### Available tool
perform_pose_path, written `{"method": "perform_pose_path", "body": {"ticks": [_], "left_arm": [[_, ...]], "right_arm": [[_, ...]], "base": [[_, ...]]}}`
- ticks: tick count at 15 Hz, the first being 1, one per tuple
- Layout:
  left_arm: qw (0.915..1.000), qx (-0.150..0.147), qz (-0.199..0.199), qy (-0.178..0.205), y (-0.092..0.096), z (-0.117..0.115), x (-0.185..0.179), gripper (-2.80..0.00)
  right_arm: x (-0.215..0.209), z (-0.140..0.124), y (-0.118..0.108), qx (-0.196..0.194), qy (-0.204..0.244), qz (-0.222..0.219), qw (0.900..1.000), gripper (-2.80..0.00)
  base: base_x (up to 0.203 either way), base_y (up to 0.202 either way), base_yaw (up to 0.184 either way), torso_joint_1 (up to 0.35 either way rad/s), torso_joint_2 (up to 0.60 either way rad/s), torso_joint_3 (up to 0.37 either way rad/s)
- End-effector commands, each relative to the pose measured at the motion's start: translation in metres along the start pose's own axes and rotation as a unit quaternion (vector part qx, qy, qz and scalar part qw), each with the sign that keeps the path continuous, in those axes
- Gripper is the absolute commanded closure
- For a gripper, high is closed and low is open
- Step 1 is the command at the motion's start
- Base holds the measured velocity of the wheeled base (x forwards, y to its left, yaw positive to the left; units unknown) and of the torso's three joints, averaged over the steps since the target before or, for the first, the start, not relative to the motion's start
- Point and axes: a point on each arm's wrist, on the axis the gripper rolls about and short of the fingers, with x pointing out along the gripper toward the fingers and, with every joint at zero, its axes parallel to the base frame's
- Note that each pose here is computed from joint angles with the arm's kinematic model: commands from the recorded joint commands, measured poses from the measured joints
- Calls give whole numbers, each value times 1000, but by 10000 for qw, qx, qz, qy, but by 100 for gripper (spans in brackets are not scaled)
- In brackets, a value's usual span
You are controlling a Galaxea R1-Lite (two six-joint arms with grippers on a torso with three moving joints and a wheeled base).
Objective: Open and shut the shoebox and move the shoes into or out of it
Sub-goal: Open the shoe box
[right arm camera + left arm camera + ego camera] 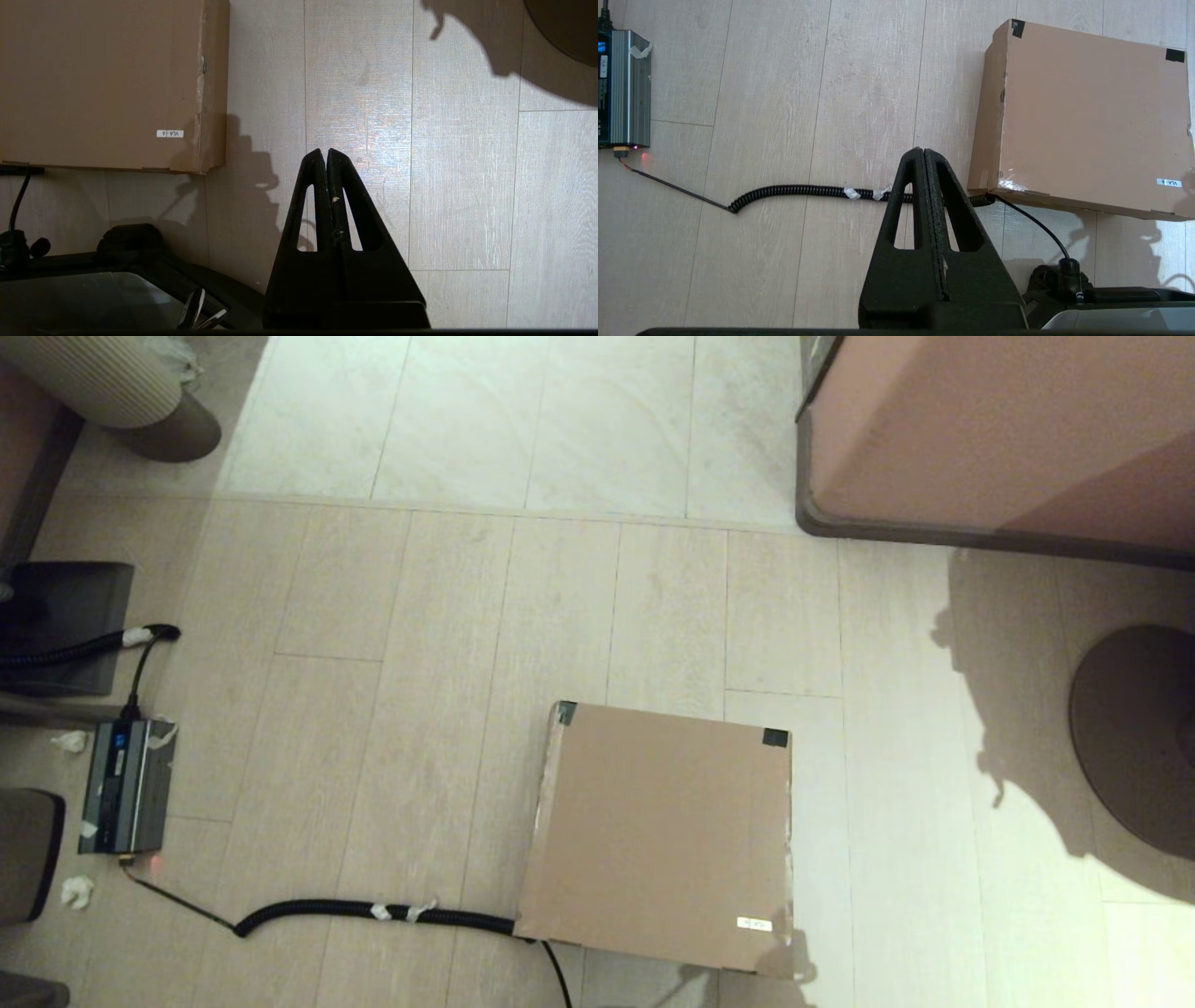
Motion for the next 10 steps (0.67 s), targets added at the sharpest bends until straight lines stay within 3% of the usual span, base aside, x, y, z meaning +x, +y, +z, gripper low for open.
{"method": "perform_pose_path", "body": {"ticks": [1, 10], "left_arm": [[10000, 10, 7, 94, 0, -5, 1, 0], [9998, 159, -76, 4, 0, -3, 1, 0]], "right_arm": [[0, 0, 0, -12, 17, 7, 10000, 0], [-1, 2, 0, -123, -44, 6, 9999, 0]], "base": [[0, 0, 0, 0, 0, 0], [0, 0, 0, 0, 0, 0]]}}
